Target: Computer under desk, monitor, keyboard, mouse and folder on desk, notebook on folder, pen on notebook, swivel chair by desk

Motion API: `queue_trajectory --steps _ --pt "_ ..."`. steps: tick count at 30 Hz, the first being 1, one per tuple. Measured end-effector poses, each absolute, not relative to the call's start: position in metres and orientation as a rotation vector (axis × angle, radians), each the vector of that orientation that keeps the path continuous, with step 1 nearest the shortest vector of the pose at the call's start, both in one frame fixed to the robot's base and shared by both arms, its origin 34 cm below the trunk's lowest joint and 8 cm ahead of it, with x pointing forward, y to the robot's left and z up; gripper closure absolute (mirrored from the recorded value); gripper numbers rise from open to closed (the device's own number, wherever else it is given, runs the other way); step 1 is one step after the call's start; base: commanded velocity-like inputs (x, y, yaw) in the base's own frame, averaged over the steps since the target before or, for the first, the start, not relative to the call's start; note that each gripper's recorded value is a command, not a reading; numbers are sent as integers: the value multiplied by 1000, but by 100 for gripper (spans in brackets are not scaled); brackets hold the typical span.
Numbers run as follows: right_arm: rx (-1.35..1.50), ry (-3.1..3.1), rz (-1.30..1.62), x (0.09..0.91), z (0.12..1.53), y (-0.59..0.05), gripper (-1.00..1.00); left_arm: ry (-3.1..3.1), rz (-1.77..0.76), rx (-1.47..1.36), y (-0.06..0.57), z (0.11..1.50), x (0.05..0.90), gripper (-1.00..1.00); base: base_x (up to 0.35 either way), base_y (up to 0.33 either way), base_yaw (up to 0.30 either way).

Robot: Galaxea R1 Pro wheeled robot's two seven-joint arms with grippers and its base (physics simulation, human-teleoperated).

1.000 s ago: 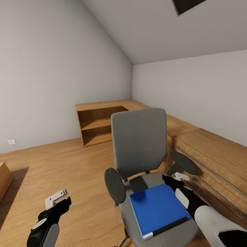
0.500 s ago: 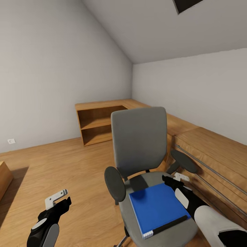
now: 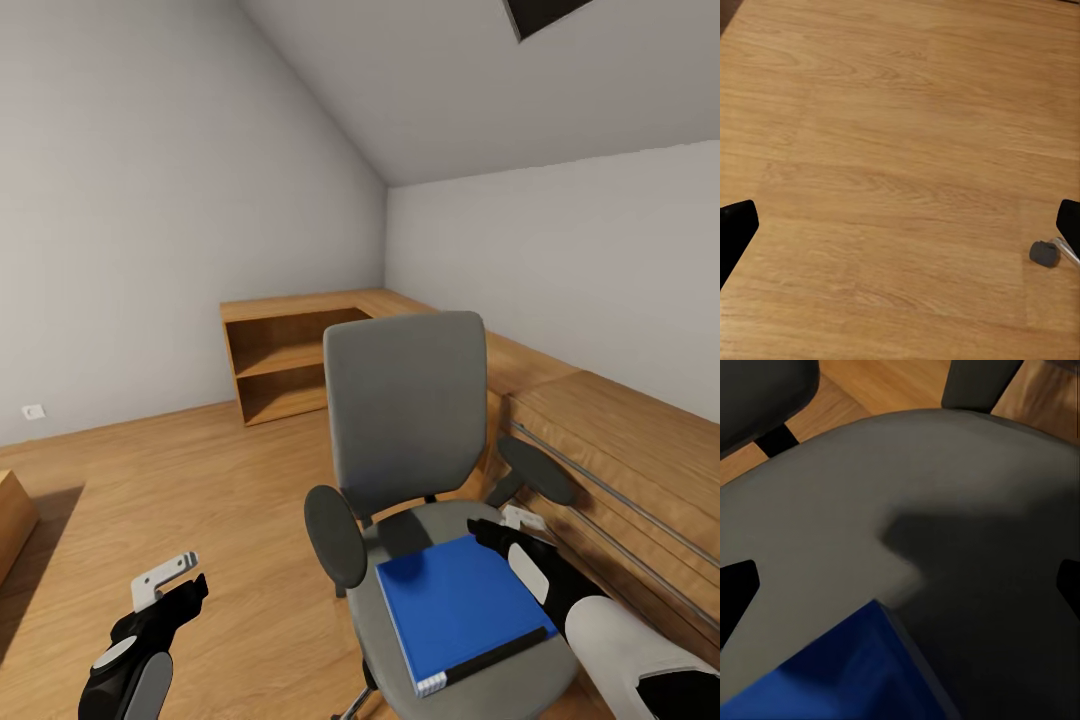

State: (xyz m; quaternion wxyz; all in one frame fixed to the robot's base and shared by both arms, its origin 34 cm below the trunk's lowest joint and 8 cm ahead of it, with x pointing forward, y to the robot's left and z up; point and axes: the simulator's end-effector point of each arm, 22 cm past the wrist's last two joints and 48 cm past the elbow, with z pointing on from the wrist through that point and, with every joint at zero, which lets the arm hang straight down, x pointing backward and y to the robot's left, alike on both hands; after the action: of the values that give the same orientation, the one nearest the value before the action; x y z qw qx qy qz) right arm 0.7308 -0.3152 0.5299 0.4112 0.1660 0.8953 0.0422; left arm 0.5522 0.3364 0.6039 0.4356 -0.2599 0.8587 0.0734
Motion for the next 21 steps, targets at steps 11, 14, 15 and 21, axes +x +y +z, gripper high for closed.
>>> queue_trajectory --steps 11,14,15,21 --pt "423 2262 95 730 530 -317 -100 2140 178 -643 336 603 552 -100 -5 0 0" --pt "420 2262 91 730 530 -318 -100 2142 178 -642 336 602 552 -100 -160 0 0" --pt "420 2262 91 730 530 -318 -100 2143 179 -642 336 602 552 -100 -225 0 0" --pt "418 2260 90 731 531 -318 -100 2143 179 -643 336 602 552 -100 -68 0 0"
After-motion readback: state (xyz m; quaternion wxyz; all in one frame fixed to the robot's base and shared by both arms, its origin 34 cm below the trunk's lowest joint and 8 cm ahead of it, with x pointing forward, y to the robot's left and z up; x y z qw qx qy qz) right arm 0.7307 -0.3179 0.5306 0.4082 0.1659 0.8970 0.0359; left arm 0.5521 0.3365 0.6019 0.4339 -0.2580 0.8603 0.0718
